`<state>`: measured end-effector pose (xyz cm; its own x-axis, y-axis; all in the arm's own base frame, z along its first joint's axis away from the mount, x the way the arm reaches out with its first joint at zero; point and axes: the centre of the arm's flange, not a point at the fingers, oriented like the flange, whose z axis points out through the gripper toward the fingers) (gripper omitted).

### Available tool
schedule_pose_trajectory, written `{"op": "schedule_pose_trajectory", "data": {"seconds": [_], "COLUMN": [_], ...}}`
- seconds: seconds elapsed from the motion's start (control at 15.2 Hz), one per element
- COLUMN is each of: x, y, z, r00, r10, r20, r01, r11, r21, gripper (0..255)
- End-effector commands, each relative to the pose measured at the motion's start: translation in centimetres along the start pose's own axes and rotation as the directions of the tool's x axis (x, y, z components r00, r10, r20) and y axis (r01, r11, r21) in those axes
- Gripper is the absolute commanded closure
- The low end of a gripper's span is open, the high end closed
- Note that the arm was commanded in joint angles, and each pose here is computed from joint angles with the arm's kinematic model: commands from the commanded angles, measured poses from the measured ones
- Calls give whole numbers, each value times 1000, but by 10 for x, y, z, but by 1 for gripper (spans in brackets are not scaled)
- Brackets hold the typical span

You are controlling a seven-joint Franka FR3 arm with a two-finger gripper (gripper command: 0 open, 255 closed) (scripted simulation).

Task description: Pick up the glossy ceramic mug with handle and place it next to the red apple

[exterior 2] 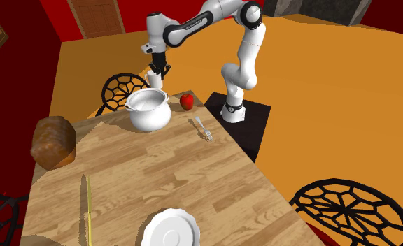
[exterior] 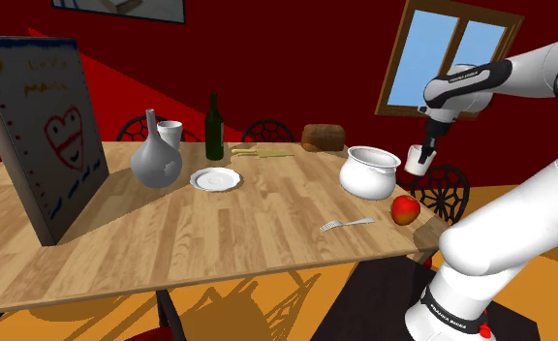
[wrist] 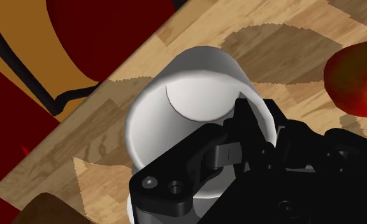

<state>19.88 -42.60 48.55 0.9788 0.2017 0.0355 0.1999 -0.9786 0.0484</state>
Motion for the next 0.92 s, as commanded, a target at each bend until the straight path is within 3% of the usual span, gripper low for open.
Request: {"op": "schedule_pose_trajectory", "data": {"seconds": [0.0, 0.86], "x": [0, -3], "y": [-1, -4], "z": [11, 80], "r00": [1000, 1000], "r10": [0, 0], "r20": [0, 0], "r01": [0, 0], "r11": [1000, 1000], "r21": [-1, -1], "gripper": [255, 255]}}
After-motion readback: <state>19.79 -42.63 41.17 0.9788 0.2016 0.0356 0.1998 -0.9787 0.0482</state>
